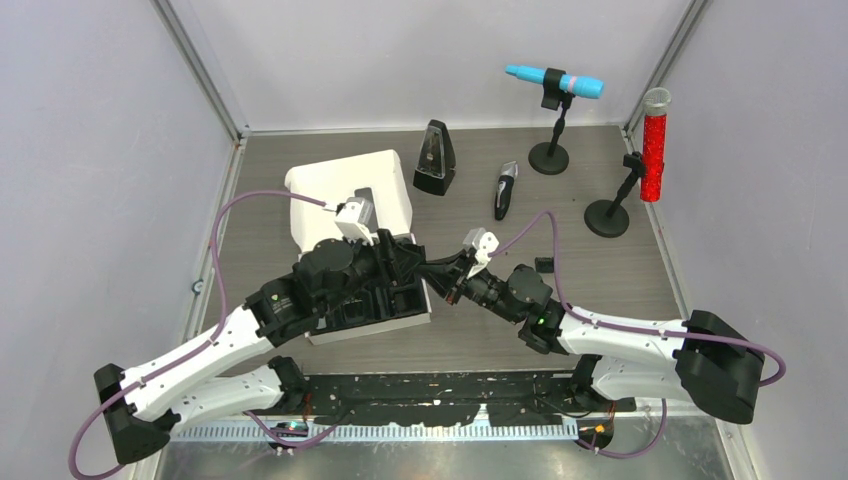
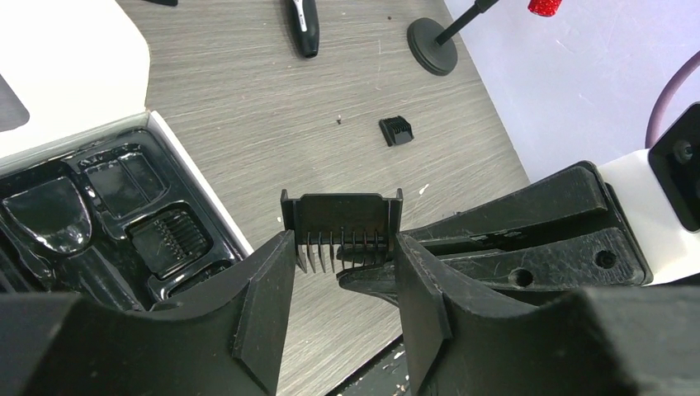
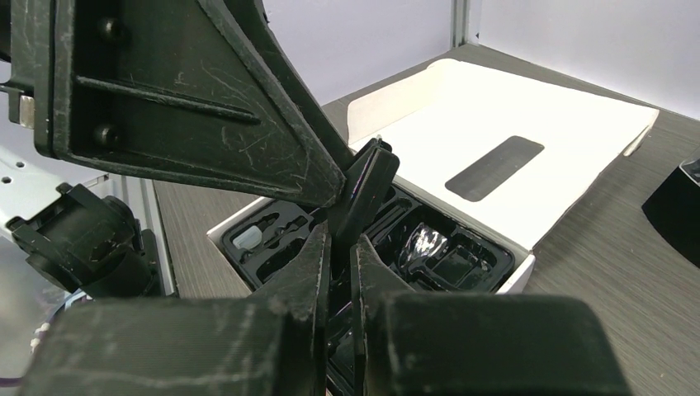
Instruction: Sort the hair-cutting tools
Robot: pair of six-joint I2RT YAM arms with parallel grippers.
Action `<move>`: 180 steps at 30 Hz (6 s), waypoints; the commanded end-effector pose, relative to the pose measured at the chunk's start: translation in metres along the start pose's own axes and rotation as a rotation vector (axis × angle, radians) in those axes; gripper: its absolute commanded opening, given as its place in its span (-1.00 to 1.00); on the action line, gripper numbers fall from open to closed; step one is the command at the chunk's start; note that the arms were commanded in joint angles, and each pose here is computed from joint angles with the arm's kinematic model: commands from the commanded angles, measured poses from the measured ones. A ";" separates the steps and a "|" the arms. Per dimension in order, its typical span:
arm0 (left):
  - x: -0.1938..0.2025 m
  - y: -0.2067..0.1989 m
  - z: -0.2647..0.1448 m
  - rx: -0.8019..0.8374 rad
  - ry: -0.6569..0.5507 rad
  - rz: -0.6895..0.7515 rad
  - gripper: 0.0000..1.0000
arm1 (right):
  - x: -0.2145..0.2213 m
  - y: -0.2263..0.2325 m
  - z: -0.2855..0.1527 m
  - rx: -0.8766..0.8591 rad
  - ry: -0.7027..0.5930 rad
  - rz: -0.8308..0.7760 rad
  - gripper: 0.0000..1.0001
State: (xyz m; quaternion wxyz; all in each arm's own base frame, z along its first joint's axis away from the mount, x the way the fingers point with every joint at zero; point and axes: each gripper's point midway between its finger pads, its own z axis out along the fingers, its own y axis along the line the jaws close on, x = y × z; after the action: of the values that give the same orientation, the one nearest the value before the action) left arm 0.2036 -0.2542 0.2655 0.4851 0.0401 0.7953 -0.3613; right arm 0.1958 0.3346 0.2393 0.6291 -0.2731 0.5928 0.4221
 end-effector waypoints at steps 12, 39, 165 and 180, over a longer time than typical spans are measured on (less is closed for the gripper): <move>-0.014 -0.017 -0.001 0.040 -0.028 -0.050 -0.06 | -0.030 0.000 0.002 0.025 -0.096 0.001 -0.89; -0.015 0.038 -0.024 -0.175 -0.087 0.009 -0.66 | -0.012 0.010 -0.002 -0.015 -0.064 0.047 -0.01; 0.130 0.184 -0.027 -0.855 0.521 0.066 -0.57 | 0.039 -0.066 -0.080 0.427 -0.039 0.240 0.40; 0.098 0.169 -0.043 -0.809 0.421 0.047 -0.29 | 0.034 -0.073 -0.083 0.469 0.001 0.179 0.40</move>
State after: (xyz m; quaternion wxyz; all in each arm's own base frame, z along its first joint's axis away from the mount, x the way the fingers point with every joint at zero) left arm 0.1840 -0.1304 0.0782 0.2591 -0.0505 0.9638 0.0367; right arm 0.2069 0.2406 0.1639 0.6191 -0.0743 0.7013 0.3455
